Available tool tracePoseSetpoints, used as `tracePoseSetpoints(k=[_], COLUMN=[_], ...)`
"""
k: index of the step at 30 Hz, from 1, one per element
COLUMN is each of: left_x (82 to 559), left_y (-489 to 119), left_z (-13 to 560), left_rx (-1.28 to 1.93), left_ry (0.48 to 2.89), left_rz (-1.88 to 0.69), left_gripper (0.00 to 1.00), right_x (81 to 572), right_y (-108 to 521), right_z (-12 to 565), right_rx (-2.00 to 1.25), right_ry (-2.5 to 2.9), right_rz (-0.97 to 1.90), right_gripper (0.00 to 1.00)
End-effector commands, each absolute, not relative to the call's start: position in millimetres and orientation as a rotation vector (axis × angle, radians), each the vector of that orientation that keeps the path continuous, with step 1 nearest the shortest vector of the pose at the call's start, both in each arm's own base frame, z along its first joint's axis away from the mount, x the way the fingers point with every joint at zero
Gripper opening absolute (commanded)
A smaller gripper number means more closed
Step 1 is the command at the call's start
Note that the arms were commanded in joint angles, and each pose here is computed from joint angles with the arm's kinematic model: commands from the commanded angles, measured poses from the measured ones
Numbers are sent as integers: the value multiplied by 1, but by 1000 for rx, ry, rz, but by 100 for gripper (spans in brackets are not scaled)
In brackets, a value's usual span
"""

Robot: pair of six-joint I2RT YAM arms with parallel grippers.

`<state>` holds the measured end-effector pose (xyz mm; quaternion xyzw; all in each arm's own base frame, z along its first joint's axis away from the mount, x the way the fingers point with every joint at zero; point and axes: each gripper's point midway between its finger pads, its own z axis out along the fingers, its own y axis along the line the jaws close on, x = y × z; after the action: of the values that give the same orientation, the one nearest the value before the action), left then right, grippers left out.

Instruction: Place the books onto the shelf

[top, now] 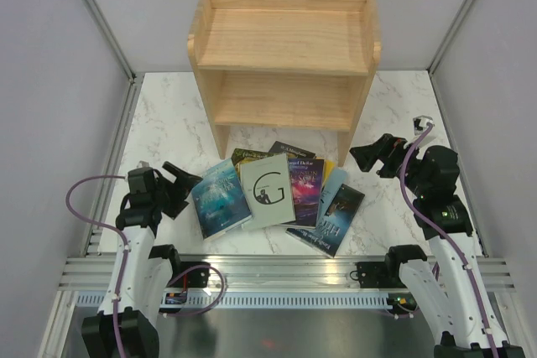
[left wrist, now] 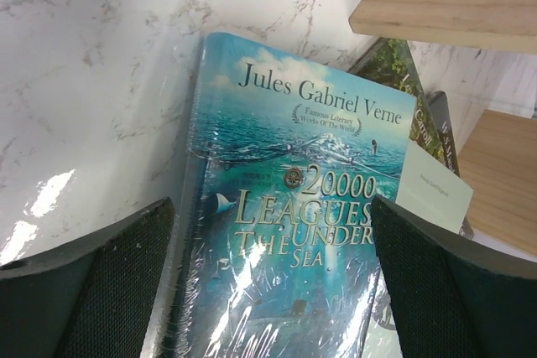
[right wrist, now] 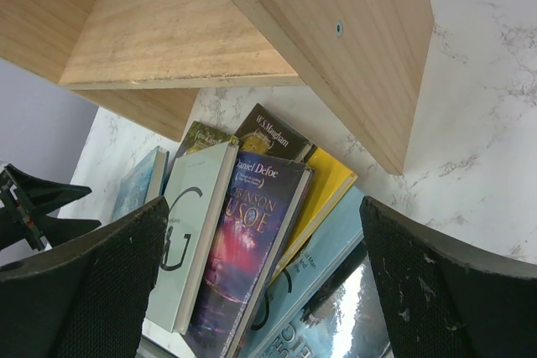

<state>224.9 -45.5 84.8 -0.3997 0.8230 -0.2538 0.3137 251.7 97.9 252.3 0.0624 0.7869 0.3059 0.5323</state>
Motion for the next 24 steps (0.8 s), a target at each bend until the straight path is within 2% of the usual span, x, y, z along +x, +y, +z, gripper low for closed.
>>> tracePoseSetpoints(k=[1,17,24], left_x=[226,202,193], left_y=[-39,-39,-63], left_z=[89,28,4], left_rx=[-1077,-1222,-1220], left_ry=[2153,2249,2220], left_rz=[-634,-568,-758], left_gripper=[100,100,100], right_x=[252,256,258], right_y=[101,104,104], right_z=[258,247,244], right_rx=[120,139,148], right_ry=[1851,1875,1884], right_rz=[743,766,768], right_gripper=[98,98,98])
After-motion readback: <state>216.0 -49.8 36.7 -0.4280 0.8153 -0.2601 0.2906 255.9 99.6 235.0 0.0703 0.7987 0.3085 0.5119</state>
